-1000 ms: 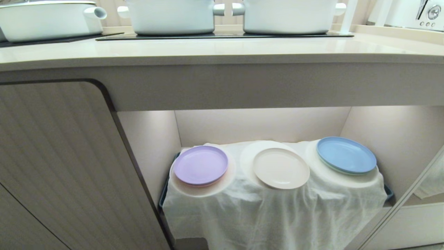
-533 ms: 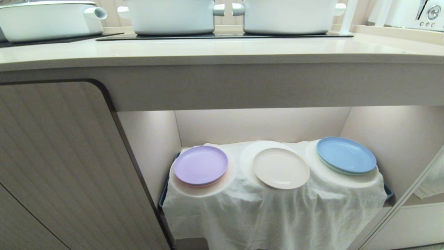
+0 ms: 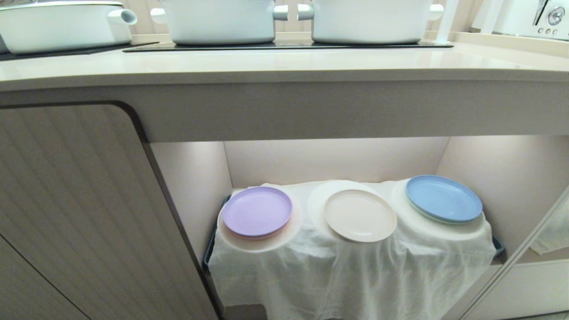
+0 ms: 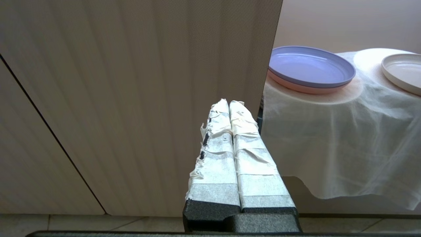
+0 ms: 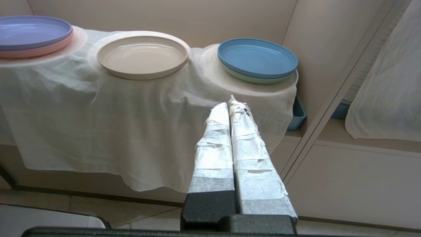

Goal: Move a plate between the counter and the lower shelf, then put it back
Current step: Pick up the plate in the cupboard

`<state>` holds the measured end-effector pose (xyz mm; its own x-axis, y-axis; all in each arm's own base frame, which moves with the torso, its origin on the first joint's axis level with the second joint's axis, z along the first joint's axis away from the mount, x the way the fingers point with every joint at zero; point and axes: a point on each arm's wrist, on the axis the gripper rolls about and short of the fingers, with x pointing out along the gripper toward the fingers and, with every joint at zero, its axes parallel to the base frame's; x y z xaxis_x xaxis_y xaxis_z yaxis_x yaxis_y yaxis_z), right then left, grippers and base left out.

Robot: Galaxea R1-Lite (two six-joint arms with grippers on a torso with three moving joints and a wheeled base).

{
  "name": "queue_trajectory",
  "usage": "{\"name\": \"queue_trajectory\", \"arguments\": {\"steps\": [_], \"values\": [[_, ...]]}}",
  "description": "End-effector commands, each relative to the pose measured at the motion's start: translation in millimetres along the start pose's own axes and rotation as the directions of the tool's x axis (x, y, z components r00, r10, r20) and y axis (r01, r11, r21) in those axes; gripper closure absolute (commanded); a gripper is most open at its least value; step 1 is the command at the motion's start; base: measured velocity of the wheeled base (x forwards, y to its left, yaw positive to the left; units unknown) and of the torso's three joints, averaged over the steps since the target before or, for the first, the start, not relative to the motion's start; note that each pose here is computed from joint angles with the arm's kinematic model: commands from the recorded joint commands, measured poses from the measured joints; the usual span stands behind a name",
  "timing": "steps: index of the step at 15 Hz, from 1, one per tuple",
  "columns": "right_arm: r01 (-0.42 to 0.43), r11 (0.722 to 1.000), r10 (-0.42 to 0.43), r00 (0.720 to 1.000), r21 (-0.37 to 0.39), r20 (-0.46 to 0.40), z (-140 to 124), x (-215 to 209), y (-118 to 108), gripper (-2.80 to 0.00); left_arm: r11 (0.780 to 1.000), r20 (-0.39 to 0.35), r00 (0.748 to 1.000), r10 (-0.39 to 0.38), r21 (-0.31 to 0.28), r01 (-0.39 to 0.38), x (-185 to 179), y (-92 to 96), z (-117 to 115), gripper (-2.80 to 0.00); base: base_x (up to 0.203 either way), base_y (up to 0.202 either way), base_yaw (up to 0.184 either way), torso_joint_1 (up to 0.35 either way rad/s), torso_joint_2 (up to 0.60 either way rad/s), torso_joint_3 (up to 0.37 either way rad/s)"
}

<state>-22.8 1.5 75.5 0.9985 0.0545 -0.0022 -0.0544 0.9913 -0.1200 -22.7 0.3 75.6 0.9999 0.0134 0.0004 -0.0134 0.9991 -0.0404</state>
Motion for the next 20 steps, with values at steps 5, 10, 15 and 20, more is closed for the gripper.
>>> {"name": "queue_trajectory", "arguments": {"steps": [5, 10, 15, 20], "values": [[0.001, 1.0, -0.001, 1.0, 0.008, 0.001, -0.1, -0.1, 0.0, 0.0, 1.0, 0.0, 1.0, 0.002, -0.001, -0.002, 0.1, 0.0, 0.0, 0.0, 0.0, 0.0, 0.0, 0.0, 0.0, 0.0], [0.001, 1.0, -0.001, 1.0, 0.008, 0.001, -0.2, -0.1, 0.0, 0.0, 1.0, 0.0, 1.0, 0.0, -0.001, 0.0, 0.1, 0.0, 0.0, 0.0, 0.0, 0.0, 0.0, 0.0, 0.0, 0.0], [0.001, 1.0, -0.001, 1.0, 0.007, 0.002, 0.0, -0.1, 0.0, 0.0, 1.0, 0.0, 1.0, 0.0, -0.001, 0.0, 0.1, 0.0, 0.0, 0.0, 0.0, 0.0, 0.0, 0.0, 0.0, 0.0], [0.001, 1.0, -0.001, 1.0, 0.008, 0.002, -0.1, -0.1, 0.0, 0.0, 1.0, 0.0, 1.0, 0.002, -0.001, -0.002, 0.1, 0.0, 0.0, 0.0, 0.0, 0.0, 0.0, 0.0, 0.0, 0.0]]}}
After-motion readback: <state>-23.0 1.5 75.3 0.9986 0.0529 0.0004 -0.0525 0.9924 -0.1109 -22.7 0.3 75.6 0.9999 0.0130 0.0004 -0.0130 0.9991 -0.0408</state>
